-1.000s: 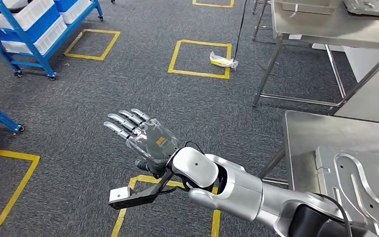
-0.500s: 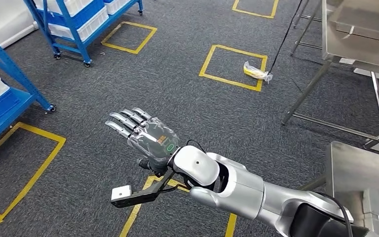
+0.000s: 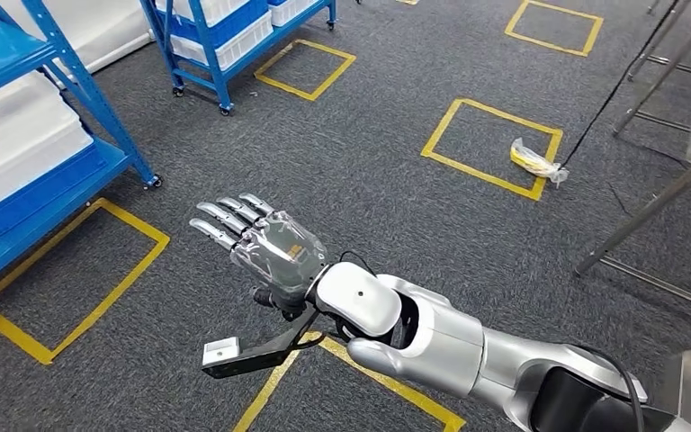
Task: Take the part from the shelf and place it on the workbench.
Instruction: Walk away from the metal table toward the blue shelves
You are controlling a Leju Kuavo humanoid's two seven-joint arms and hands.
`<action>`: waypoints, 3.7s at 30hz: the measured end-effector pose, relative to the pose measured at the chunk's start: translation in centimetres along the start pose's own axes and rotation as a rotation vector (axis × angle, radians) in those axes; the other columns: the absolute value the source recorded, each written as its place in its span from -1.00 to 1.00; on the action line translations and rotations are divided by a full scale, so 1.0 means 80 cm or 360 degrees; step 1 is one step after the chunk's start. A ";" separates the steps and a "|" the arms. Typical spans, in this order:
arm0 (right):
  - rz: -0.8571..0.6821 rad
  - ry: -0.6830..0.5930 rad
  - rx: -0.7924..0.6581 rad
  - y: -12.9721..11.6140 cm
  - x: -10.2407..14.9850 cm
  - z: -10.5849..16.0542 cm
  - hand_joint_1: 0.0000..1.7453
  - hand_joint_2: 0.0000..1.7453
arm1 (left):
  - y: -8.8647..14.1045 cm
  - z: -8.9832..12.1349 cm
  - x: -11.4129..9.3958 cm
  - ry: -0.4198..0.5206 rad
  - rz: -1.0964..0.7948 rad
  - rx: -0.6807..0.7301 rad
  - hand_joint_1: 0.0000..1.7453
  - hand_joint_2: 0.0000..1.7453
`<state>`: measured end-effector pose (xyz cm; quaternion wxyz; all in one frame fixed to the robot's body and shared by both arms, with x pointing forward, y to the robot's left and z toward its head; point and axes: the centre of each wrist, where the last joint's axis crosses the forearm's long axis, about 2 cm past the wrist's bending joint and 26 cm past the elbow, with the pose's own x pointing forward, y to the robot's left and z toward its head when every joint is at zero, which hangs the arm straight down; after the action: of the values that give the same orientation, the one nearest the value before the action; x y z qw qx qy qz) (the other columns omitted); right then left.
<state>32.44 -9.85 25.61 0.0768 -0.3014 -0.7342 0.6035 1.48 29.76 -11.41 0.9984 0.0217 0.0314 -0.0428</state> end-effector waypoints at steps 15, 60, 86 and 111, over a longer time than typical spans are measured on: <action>-0.0051 0.0010 0.0003 0.010 0.005 0.009 -1.00 1.00 | 0.010 -0.001 -0.007 0.0033 -0.0001 0.0031 -1.00 -1.00; -0.0009 0.0006 0.0023 0.005 0.000 0.008 -1.00 0.00 | -0.001 0.000 0.001 -0.0012 -0.0015 0.0004 -1.00 -1.00; -0.0123 0.0163 0.0203 0.024 -0.012 0.023 -1.00 -1.00 | -0.002 0.000 -0.002 -0.0003 -0.0021 0.0003 -1.00 -1.00; -0.1489 0.2261 0.0840 0.264 0.036 0.465 -1.00 1.00 | -0.013 -0.001 -0.016 0.0016 -0.0016 -0.0023 -1.00 -1.00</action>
<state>19.80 -37.63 -4.42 0.8195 -0.2463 -0.3981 0.3305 0.14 28.84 -11.47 0.9981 0.0145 0.0368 -0.0475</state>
